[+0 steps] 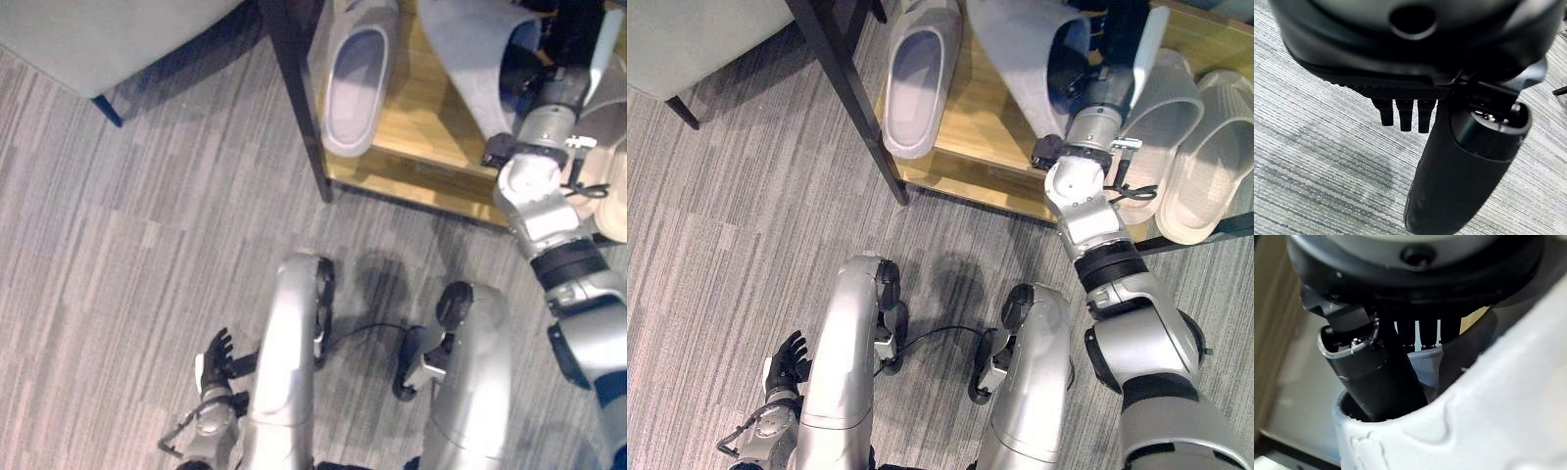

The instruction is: Arrange the slippers neatly on the shoe rack.

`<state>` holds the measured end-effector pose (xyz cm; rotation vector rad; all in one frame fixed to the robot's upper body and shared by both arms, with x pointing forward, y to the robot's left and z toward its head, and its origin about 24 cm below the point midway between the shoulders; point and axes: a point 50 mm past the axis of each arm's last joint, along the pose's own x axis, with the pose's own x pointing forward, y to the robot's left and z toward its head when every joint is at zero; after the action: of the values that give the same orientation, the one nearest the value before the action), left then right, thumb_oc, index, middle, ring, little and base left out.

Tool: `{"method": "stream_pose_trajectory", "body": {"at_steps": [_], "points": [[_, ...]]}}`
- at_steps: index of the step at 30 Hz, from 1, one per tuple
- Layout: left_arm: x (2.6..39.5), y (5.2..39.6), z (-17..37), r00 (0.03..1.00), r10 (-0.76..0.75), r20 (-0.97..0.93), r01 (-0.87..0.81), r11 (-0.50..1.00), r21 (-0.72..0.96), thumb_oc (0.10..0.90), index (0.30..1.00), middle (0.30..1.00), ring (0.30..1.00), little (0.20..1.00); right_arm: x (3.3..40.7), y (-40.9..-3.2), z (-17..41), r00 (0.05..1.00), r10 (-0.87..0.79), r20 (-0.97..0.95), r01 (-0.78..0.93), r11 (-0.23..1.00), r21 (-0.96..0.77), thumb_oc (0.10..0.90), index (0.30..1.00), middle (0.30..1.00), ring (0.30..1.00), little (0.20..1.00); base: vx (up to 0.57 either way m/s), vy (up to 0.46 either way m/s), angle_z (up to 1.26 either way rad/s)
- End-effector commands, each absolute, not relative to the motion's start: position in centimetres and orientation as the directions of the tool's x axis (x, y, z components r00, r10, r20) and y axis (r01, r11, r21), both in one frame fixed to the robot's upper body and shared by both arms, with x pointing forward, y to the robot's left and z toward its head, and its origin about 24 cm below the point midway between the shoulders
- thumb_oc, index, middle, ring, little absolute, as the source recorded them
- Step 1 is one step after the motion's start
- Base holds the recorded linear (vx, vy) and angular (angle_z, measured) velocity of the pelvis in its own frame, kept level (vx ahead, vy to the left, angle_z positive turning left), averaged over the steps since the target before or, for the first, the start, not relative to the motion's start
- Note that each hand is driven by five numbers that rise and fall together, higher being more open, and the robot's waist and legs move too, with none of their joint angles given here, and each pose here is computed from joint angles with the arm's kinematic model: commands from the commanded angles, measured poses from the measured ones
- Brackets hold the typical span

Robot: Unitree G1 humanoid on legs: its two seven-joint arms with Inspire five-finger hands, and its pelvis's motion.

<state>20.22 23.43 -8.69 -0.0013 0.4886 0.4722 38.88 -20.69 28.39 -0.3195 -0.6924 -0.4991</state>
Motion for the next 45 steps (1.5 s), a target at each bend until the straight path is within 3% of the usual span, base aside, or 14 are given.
{"method": "stream_pose_trajectory", "body": {"at_steps": [1,10,11,23,31,38,45], "points": [[19.1,24.9,-8.7,0.764,0.485,-0.426,-0.472,0.870,0.144,0.800,0.900,0.900,0.900,0.900,36.5,-18.1,37.6,0.448,-0.242,0.861,0.475,0.880,0.000,0.400,0.300,0.300,0.300,0.300,-0.01,0.005,-0.08],[19.1,24.8,-8.8,0.766,0.483,-0.424,-0.464,0.872,0.154,0.800,0.900,0.900,0.900,0.900,37.9,-17.0,37.0,0.513,-0.245,0.823,0.477,0.878,-0.037,0.400,0.300,0.300,0.300,0.300,-0.01,0.001,-0.01],[19.0,24.8,-8.9,0.764,0.481,-0.430,-0.458,0.874,0.164,0.800,0.900,0.900,0.900,0.900,38.2,-17.1,36.7,0.534,-0.263,0.804,0.476,0.879,-0.028,0.800,0.900,0.900,0.900,0.900,0.00,0.000,0.00],[19.3,24.6,-9.0,0.774,0.466,-0.429,-0.426,0.884,0.192,0.800,0.900,0.900,0.900,0.900,39.4,-17.2,35.7,0.603,-0.232,0.764,0.524,0.836,-0.160,0.800,0.900,0.900,0.900,0.900,0.00,0.000,0.00],[18.9,24.5,-9.5,0.765,0.458,-0.452,-0.406,0.889,0.213,0.800,0.900,0.900,0.900,0.900,38.4,-16.7,37.0,0.570,-0.157,0.807,0.476,0.863,-0.169,0.800,0.900,0.900,0.900,0.900,0.00,0.000,0.00],[18.2,24.4,-10.1,0.755,0.439,-0.487,-0.382,0.898,0.217,0.800,0.900,0.900,0.900,0.900,36.7,-17.4,38.8,0.500,-0.026,0.865,0.537,0.793,-0.287,0.800,0.900,0.900,0.900,0.900,0.00,0.000,0.00],[17.5,23.7,-11.5,0.721,0.358,-0.593,-0.318,0.932,0.176,0.800,0.900,0.900,0.900,0.900,37.6,-17.5,39.5,0.624,0.059,0.780,0.511,0.724,-0.464,0.800,0.900,0.900,0.900,0.900,0.00,0.008,-0.02]]}}
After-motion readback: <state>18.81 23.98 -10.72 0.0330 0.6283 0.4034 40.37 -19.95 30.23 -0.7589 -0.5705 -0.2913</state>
